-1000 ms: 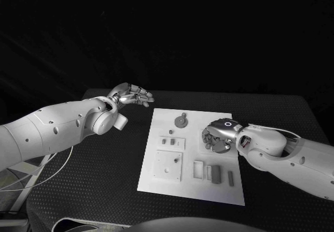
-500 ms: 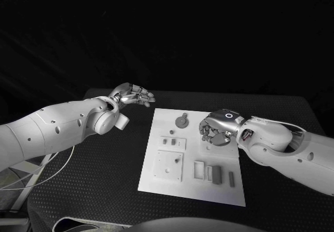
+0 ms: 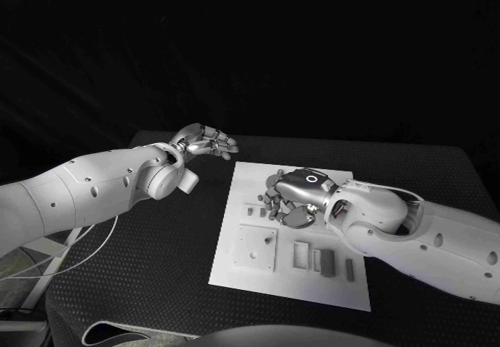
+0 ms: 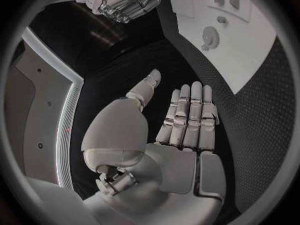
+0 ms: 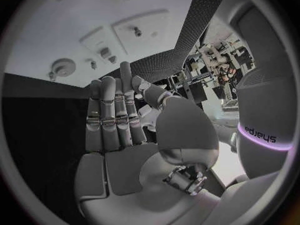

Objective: Assemble the parts on the task board

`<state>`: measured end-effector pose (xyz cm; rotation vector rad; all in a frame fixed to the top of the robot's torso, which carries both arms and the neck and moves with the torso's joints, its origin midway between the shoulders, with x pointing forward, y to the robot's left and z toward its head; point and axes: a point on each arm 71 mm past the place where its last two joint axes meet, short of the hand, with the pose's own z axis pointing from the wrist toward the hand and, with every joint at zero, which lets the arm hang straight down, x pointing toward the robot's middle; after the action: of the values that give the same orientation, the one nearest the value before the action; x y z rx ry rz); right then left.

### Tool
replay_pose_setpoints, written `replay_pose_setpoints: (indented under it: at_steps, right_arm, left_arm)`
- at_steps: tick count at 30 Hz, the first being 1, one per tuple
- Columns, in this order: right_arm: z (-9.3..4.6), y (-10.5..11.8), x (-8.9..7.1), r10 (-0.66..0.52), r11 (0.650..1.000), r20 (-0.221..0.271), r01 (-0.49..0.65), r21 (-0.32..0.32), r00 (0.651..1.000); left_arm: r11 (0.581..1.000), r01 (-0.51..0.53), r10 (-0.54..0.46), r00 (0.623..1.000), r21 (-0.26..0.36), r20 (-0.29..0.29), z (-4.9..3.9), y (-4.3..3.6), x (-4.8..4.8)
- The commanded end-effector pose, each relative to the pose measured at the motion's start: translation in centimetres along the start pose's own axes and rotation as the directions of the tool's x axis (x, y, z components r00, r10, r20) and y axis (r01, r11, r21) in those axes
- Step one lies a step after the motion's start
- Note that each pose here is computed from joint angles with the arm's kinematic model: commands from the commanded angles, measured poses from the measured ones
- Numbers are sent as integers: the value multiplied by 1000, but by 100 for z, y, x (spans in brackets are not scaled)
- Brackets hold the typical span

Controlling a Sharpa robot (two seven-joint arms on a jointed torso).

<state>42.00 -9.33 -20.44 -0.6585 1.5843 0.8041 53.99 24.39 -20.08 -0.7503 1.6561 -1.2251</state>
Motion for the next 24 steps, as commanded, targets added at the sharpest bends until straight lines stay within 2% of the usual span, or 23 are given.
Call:
replay_pose_setpoints:
  at_steps: [1,8,14,24]
  right_arm:
    - [67,125,139,25,999,-22,-26,-47,999]
    - [137,299,511,26,995,-109,-35,-89,994]
    - [175,396,721,30,995,-137,-43,-95,990]
    - [230,434,813,27,994,-135,-41,-99,991]
  left_arm:
    - [1000,9,-9,1000,16,-10,9,-24,22]
    - [1000,11,-11,1000,18,-16,26,-36,56]
    - [1000,14,-13,1000,16,-21,30,-39,71]
    - [1000,14,-14,1000,16,-22,31,-39,71]
